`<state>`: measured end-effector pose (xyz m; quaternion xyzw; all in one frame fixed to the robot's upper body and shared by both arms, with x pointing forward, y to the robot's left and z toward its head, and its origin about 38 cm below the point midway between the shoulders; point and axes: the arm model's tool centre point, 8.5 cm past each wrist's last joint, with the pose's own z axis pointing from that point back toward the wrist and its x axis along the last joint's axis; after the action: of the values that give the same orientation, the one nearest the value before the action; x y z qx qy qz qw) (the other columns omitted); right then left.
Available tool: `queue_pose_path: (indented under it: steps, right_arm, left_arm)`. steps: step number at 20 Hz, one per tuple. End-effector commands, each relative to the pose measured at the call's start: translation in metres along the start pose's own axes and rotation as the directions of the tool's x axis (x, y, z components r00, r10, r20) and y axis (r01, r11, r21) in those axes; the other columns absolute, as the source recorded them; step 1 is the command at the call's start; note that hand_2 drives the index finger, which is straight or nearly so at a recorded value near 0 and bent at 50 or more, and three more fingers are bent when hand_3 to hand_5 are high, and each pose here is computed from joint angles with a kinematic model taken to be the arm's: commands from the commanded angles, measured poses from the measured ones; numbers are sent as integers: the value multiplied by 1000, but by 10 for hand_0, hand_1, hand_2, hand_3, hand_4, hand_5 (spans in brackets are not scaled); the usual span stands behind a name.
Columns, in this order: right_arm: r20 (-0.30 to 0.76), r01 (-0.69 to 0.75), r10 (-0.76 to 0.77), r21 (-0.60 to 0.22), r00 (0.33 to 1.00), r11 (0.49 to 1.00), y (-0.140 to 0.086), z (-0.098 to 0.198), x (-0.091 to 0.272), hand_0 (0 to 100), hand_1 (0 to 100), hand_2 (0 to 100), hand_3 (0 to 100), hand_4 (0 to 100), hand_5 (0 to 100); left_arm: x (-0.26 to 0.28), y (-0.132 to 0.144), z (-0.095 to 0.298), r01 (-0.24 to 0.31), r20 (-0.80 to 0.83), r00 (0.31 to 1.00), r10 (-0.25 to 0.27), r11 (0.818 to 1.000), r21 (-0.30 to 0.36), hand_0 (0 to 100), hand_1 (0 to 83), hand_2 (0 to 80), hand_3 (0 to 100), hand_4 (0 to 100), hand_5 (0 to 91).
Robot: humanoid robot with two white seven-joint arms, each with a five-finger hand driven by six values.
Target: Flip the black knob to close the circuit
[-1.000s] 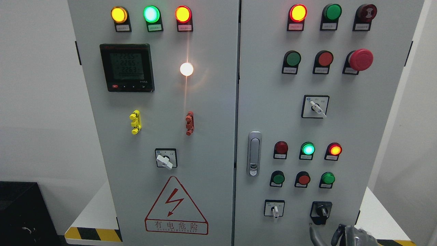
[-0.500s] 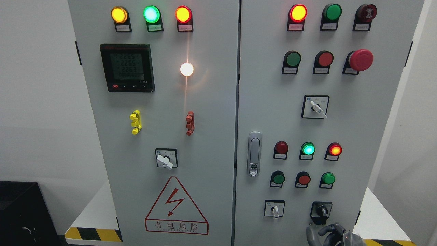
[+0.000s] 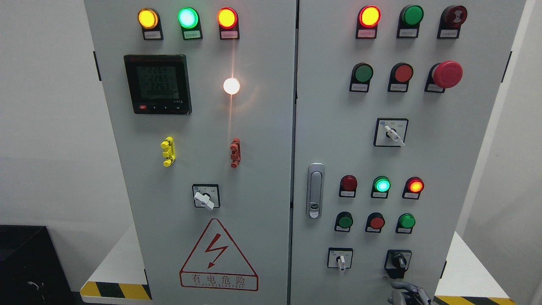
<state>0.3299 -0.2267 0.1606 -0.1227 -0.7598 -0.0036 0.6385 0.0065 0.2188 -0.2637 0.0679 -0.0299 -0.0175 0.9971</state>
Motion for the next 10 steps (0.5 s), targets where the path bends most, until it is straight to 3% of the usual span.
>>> queue_pose_path:
  steps: [1, 6, 10]
  right_arm:
    - [34, 206, -206, 22, 978, 978, -5, 11, 11, 0, 128, 241, 454, 426, 310]
    - [76, 262, -264, 38, 962, 964, -7, 21, 9, 0, 119, 157, 356, 315, 181]
    - [79, 291, -295, 54, 952, 955, -8, 34, 3, 0, 110, 143, 342, 300, 148]
  left_arm:
    - [-5, -2, 0, -4, 6, 1000, 4, 1000, -4, 120, 556, 0, 0, 0, 0]
    - [-5, -2, 0, -4, 6, 1000, 4, 1000, -4, 120, 556, 0, 0, 0, 0]
    - [-5, -2, 0, -4, 6, 1000, 4, 1000, -4, 120, 556, 0, 0, 0, 0]
